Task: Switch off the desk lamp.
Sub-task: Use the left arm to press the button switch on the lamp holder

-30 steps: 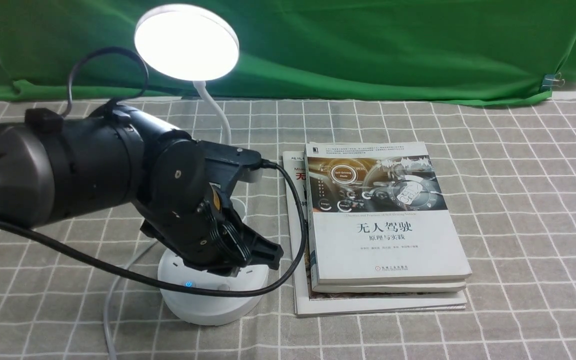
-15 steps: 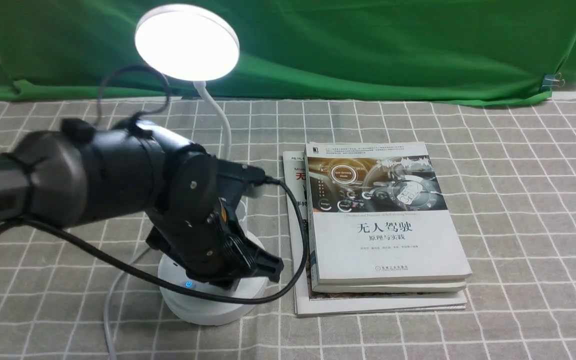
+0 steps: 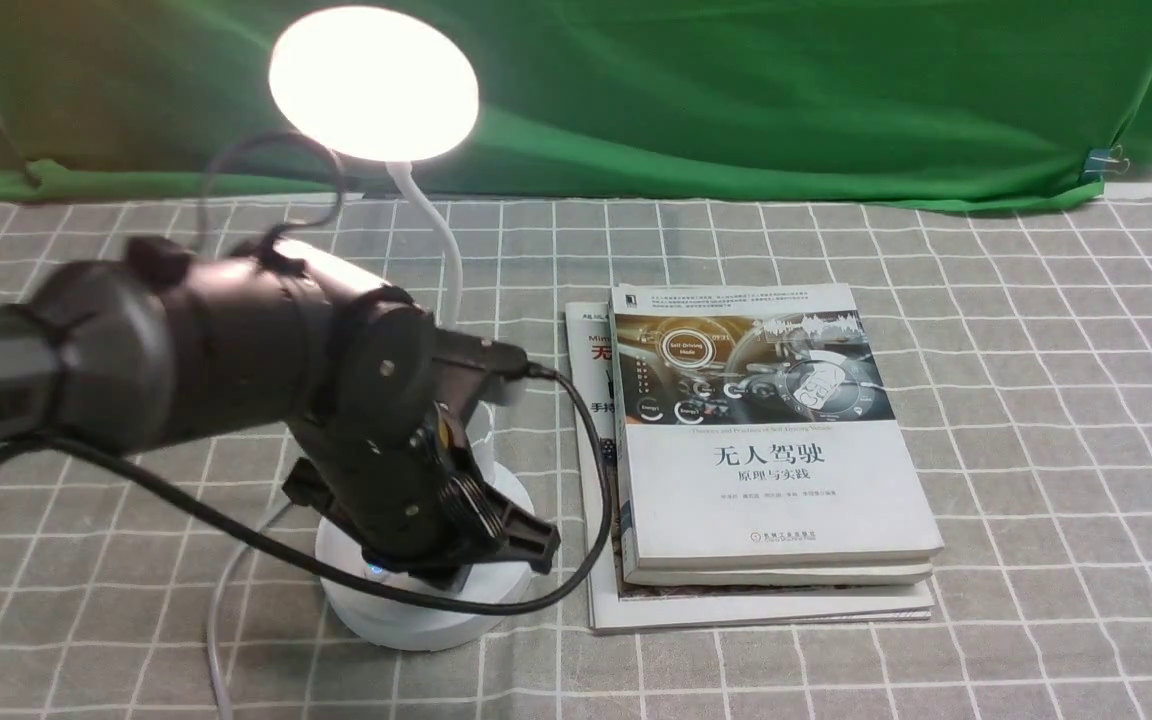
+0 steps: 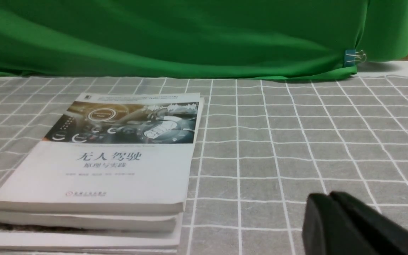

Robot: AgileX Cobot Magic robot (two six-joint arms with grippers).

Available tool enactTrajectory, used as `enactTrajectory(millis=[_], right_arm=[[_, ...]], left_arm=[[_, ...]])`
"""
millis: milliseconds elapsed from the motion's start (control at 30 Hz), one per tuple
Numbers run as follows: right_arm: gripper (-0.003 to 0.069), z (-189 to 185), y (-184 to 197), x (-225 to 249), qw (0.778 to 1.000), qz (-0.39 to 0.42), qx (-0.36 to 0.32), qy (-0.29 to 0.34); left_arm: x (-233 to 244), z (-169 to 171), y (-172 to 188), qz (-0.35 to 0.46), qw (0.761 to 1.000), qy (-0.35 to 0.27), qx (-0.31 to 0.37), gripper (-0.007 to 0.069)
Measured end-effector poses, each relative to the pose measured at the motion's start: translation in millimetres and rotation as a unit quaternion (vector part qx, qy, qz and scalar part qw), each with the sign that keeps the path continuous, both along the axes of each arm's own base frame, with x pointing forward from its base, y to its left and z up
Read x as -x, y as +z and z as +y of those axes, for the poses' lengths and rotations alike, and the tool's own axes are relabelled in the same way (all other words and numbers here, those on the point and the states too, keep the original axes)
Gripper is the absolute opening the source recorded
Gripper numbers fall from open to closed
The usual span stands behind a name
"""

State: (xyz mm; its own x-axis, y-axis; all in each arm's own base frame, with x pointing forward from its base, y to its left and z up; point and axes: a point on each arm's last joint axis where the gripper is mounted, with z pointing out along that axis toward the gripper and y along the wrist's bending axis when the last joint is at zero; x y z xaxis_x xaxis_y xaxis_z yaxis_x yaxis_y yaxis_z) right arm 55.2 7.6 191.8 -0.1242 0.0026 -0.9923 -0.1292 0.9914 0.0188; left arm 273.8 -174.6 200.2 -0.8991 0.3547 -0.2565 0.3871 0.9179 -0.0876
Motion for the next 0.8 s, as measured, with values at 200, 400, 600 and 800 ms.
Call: enactTrajectory(millis=[200, 400, 600, 800], right_arm=[[0.0036, 0, 0, 0, 1.000, 0.000, 0.000, 0.000], [0.0036, 0, 0, 0, 1.000, 0.000, 0.000, 0.000], [0.0036, 0, 0, 0, 1.000, 0.000, 0.000, 0.000], [0.0035, 0, 0, 0, 1.000, 0.000, 0.000, 0.000]], left_arm=[[2, 2, 12, -0.018, 1.000, -0.002, 0.006, 0.0001], [-5, 0, -5, -0.014, 1.000, -0.005, -0.006, 0.0001], [-11, -2, -19, 0.001, 1.000, -0.003, -0.015, 0.0001], [-9, -1, -12, -0.008, 1.000, -0.003, -0.009, 0.0001]])
